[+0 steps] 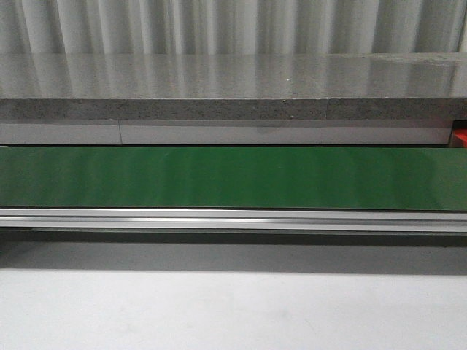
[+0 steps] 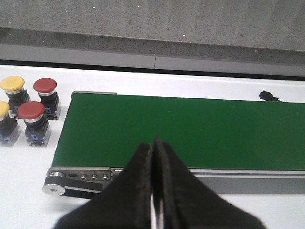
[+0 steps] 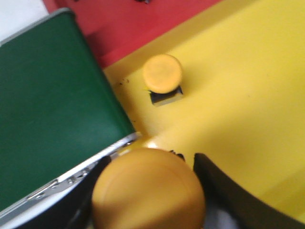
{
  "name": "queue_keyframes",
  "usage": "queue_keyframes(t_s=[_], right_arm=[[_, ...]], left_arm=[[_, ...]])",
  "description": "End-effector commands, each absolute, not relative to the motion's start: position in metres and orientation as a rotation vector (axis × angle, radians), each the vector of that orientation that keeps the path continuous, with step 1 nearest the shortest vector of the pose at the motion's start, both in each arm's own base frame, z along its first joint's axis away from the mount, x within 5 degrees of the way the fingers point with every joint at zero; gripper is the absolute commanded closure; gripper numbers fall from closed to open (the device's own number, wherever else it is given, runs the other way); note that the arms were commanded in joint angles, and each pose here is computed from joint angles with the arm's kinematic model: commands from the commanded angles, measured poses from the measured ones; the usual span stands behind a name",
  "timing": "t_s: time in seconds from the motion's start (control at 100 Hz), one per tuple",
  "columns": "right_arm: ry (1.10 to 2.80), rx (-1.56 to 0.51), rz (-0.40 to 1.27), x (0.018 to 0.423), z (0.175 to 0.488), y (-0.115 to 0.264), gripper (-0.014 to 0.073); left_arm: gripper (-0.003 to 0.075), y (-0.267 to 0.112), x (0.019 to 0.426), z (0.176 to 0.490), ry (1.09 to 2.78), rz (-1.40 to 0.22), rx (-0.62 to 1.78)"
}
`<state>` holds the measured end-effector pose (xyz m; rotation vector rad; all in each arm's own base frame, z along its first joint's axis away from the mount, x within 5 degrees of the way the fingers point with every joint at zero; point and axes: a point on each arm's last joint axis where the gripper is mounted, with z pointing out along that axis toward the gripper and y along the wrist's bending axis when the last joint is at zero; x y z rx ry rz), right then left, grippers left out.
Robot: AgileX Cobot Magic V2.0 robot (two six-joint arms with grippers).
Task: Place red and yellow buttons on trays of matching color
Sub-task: 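Carry the yellow button into the yellow tray and open the right gripper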
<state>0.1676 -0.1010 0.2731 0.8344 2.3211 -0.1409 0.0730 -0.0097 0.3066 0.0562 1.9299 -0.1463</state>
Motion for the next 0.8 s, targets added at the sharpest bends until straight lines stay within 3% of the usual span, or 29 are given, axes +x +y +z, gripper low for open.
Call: queue_keyframes(t_s=[0.0,0.48,0.79], right_arm=[[2.172,0.888,-0.175,0.163,0.271,-0.109,0.0430],[2.235,0.964,-0.190,0.182,0.214,-0.131,0.0430],[2.244,0.970,-0.191,0.195,0.194,-0.141,0.0430]], left_arm=[[0.0741,-0.011,0.075,0.322,1.834,-0.180,0.051],[0.0741,-0.011,0.075,0.321,1.836,-0.179,0.051],[0.0741,-0.011,0.075,0.321,1.836,-0.179,0.051]])
